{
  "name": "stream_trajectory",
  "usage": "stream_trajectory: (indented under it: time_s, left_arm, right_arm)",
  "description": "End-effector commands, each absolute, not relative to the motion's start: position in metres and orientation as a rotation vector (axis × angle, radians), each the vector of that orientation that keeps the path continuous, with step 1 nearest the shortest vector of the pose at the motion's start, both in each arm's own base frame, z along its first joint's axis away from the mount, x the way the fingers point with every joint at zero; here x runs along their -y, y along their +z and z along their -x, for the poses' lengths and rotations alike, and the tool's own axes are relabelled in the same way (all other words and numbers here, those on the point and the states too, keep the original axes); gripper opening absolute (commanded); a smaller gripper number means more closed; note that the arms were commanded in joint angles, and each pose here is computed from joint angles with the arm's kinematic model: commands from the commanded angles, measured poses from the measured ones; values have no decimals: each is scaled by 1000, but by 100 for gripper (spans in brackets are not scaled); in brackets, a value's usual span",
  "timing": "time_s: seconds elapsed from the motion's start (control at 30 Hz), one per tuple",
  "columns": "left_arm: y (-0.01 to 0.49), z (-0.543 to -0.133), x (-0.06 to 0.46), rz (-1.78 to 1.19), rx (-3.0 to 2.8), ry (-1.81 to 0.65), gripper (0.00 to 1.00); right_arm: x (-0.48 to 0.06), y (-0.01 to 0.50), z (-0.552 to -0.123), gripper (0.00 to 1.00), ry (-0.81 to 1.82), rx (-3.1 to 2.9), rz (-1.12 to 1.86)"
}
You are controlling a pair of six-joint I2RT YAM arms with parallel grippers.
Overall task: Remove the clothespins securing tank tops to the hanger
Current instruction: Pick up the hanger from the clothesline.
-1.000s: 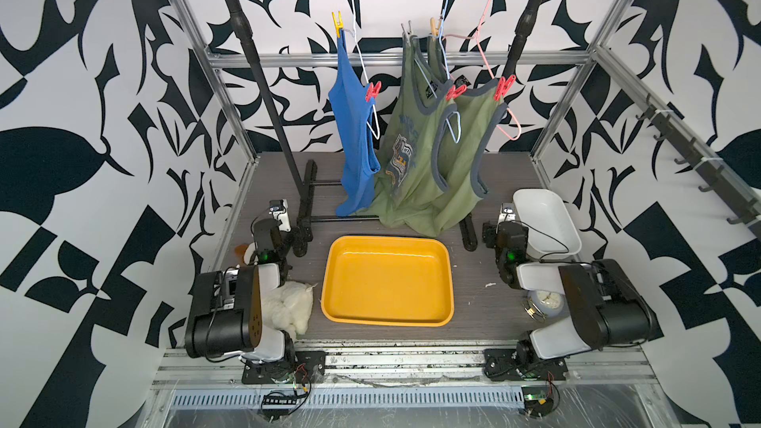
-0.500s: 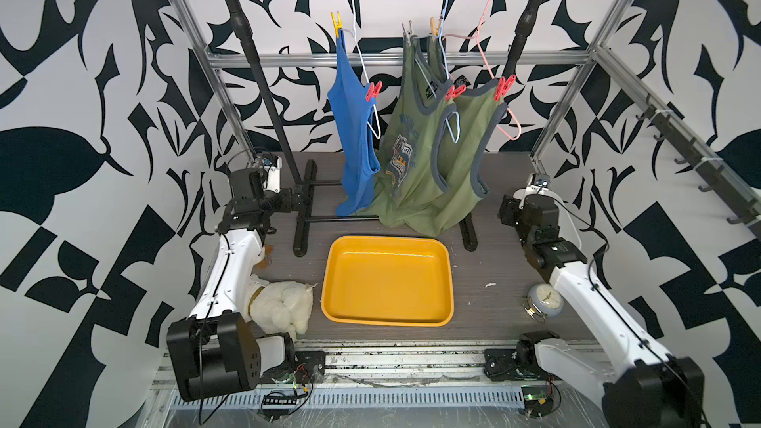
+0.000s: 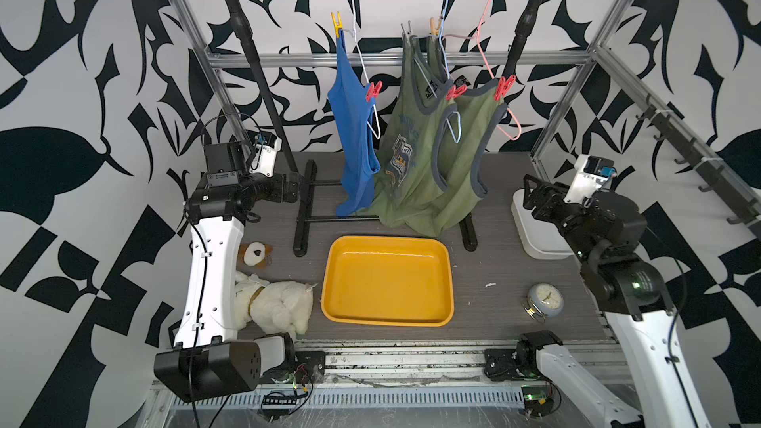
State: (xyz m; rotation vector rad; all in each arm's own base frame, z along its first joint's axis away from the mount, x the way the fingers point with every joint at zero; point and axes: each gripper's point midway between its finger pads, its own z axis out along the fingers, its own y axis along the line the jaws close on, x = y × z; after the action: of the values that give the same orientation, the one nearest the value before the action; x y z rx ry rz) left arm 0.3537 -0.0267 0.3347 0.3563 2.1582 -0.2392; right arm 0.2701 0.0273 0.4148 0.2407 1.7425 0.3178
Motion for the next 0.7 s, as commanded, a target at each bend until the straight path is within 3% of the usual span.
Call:
stream_trajectory:
  time_s: [0.0,0.33,0.67]
  left_arm:
    - [333,-335,39,-421,-2196,-314,100]
    - [337,-331,54,-445,-2186,-407,99]
    - [344,-326,63,-471,-2169,-446,99]
  right_arm:
    - [-49,469,-252,74,474,-1645,-148]
    - [-80,545,-267,73,636,-1584,-22]
    - [-91,559,-304,63,672,-1643,-18]
